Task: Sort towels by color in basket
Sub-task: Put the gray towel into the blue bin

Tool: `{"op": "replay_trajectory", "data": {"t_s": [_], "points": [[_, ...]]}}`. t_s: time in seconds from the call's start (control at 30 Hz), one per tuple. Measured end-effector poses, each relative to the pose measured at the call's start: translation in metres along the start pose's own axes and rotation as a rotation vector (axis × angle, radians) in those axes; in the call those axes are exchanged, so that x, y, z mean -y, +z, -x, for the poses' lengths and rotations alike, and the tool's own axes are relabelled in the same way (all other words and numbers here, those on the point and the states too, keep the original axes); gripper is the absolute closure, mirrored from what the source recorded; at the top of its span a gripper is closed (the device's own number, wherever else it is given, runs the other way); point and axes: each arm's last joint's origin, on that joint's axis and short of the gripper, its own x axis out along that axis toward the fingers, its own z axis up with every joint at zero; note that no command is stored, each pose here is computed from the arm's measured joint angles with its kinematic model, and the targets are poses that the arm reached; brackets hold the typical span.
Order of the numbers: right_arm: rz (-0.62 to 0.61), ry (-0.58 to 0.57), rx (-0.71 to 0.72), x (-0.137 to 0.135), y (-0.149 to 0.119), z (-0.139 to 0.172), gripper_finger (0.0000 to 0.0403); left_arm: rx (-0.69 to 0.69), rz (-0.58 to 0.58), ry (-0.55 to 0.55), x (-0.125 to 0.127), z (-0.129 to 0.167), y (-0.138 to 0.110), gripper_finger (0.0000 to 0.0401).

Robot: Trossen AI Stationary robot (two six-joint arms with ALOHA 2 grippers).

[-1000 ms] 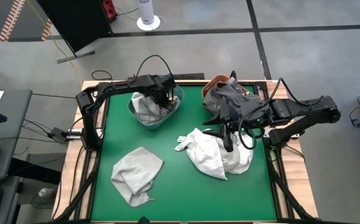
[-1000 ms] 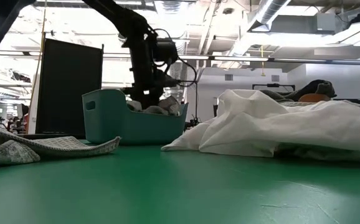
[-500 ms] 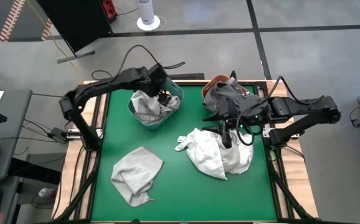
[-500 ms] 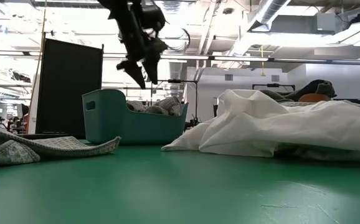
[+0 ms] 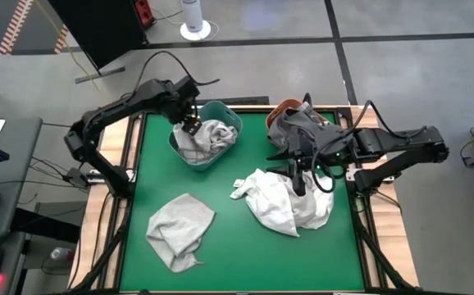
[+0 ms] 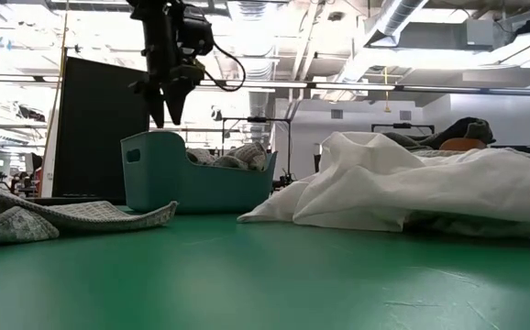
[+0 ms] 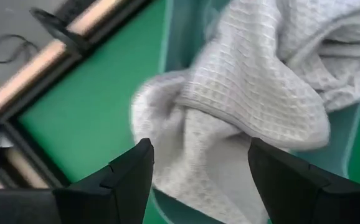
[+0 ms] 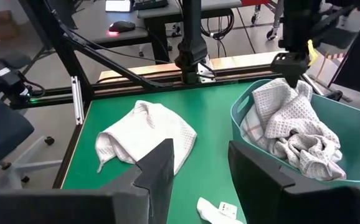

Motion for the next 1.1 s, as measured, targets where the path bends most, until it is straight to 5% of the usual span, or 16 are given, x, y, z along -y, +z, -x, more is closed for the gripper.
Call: {"op": "replay_trajectory", "data": {"t_s": [0.43, 0.87, 1.1], "points": [[0.002, -0.008, 0.001, 0.002, 0.000, 0.000, 0.0223, -0.024, -0.377, -0.062, 0.018, -0.004, -0.007, 0.0154], [-0.006, -0.014, 0.030, 0.005, 0.004, -0.001, 0.0223, -0.108, -0.298, -0.103, 0.031, -0.097, -0.055, 0.0154], [-0.007, -0.017, 0.030, 0.006, 0.004, -0.001, 0.0223, -0.128, -0.329, -0.098, 0.042, -0.103, -0.069, 0.0154]]}}
